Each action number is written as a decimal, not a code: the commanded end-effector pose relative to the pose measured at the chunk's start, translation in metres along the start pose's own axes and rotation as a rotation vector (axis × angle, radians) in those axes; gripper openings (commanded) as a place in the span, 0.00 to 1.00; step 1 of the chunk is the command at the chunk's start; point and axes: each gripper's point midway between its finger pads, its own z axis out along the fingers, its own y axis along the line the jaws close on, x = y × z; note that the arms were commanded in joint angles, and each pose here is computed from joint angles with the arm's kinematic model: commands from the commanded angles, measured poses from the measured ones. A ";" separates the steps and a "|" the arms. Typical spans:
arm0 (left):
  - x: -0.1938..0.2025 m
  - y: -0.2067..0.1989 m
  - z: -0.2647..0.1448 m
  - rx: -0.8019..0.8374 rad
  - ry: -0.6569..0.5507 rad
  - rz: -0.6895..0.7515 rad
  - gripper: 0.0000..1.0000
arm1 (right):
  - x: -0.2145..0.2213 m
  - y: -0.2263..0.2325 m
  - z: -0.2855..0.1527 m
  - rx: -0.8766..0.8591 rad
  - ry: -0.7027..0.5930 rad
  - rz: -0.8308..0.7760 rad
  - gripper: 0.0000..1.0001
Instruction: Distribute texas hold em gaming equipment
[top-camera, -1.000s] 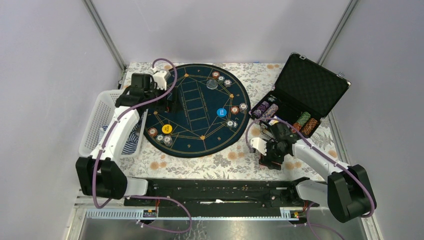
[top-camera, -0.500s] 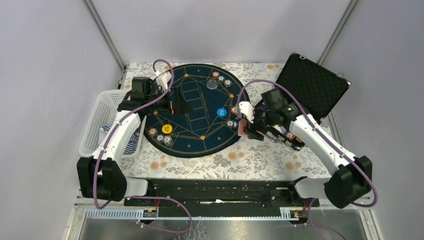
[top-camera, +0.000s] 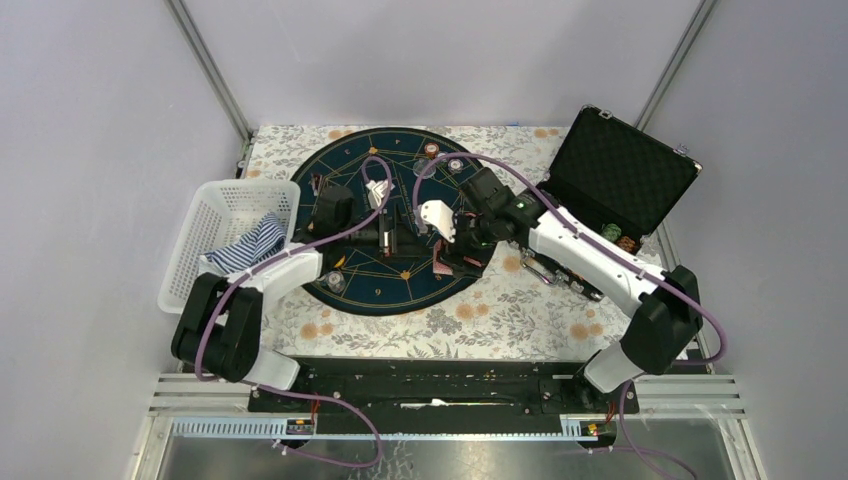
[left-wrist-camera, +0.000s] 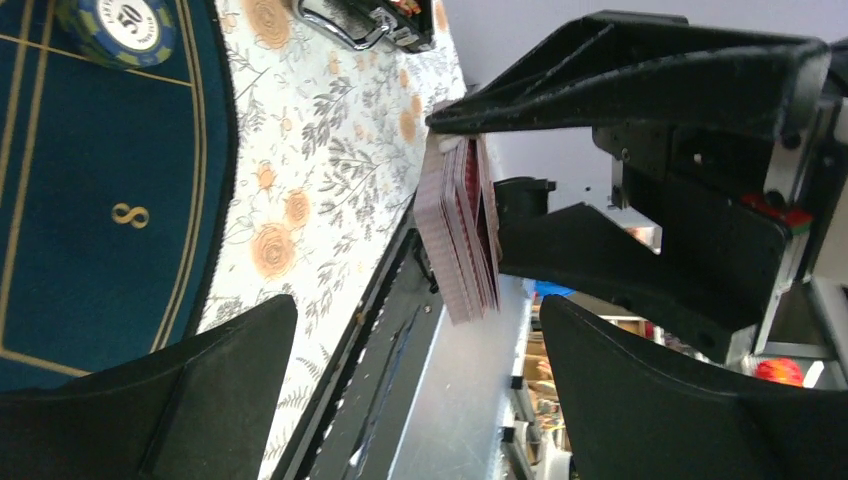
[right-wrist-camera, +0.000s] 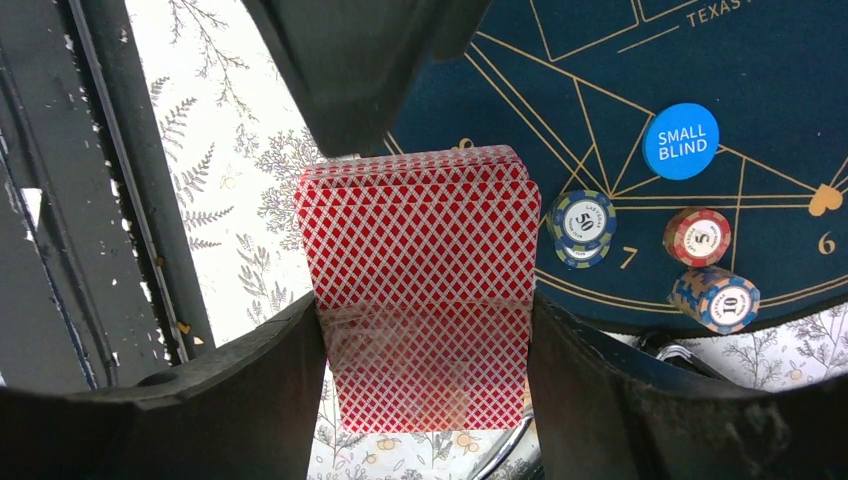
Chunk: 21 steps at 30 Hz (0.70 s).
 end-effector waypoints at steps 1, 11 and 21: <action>-0.009 -0.026 0.010 0.161 -0.029 0.021 0.95 | -0.020 -0.006 -0.006 0.059 0.004 -0.007 0.43; -0.005 -0.019 0.030 0.152 0.001 -0.024 0.75 | -0.032 -0.008 0.002 0.074 0.008 -0.014 0.42; 0.005 -0.021 0.040 0.198 0.037 -0.053 0.49 | -0.045 -0.011 0.006 0.097 0.025 -0.020 0.41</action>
